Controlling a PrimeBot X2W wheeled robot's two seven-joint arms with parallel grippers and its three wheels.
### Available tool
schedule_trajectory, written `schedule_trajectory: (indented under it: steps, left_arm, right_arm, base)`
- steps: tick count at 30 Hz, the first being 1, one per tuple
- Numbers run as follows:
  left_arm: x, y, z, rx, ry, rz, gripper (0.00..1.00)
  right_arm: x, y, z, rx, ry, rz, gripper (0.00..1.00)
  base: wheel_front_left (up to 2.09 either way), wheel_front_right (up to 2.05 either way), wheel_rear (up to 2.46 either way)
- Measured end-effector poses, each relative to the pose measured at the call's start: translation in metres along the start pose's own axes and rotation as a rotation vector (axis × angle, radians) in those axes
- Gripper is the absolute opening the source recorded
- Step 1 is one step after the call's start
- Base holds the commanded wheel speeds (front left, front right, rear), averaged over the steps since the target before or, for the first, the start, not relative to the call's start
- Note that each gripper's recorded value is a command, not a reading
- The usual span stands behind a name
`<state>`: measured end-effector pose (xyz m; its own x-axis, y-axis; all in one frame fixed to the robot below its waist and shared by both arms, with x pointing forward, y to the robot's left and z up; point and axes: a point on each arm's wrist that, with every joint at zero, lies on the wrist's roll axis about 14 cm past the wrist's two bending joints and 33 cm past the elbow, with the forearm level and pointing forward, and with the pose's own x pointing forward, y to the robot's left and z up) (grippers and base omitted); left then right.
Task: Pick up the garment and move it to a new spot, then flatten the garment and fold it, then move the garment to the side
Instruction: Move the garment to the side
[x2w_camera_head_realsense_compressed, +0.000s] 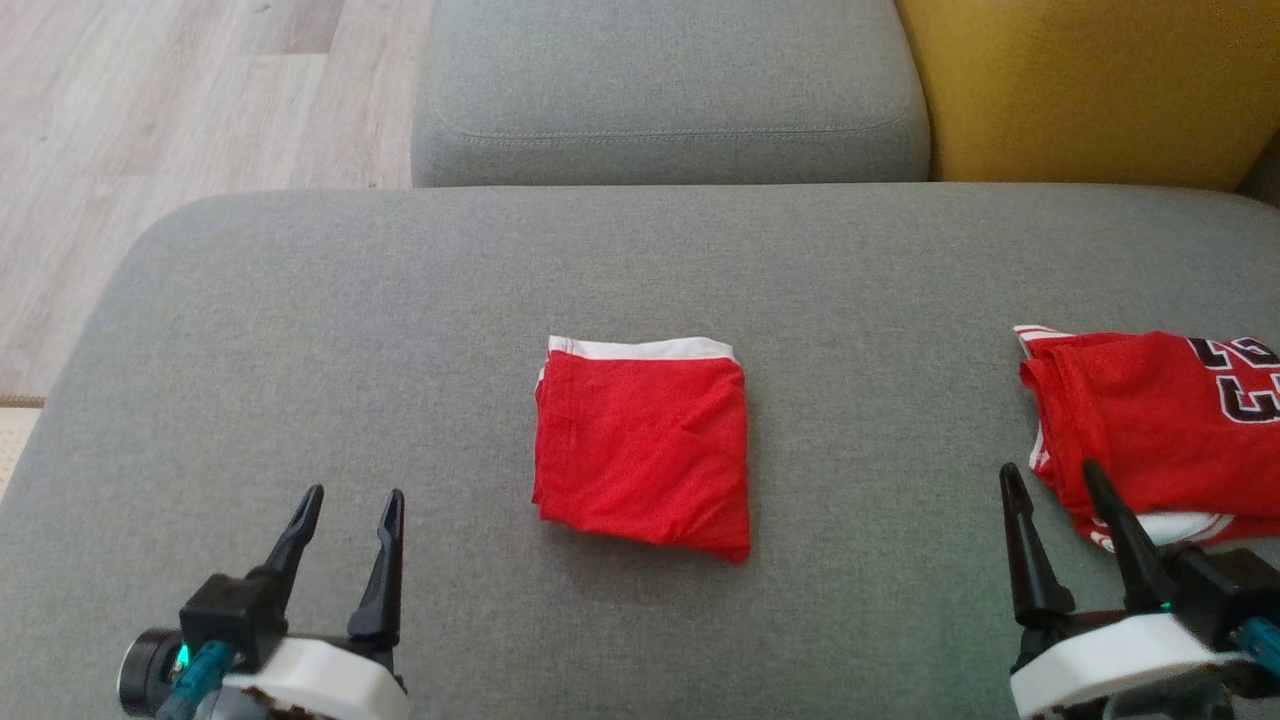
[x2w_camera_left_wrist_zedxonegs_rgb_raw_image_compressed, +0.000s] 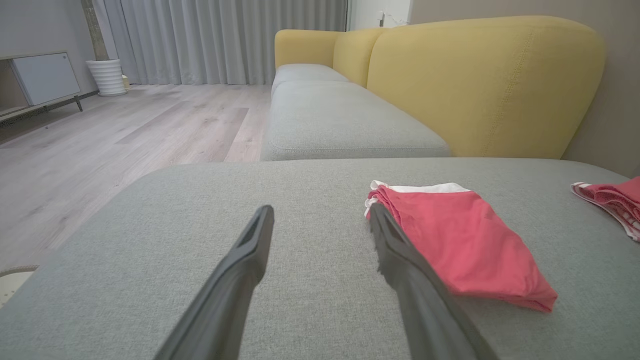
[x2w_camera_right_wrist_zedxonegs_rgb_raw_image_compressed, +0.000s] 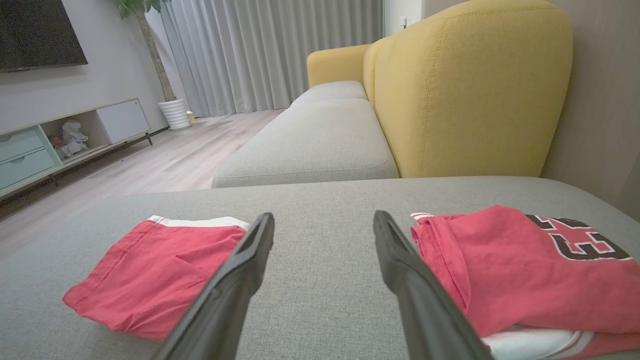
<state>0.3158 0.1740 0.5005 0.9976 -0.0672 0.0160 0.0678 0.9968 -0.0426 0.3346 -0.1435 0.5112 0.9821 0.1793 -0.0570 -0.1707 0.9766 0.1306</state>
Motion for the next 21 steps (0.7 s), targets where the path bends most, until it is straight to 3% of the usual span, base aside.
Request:
schedule_trajectory:
  steps: [21]
  left_arm:
    - [-0.0032, 0.001, -0.0036, 0.012, 0.023, 0.003, 1.0]
  right_arm:
    - [0.0015, 0.0009, -0.0066, 0.0, 0.035, 0.004, 1.0]
  base:
    - [0.0, 0.0, 0.0]
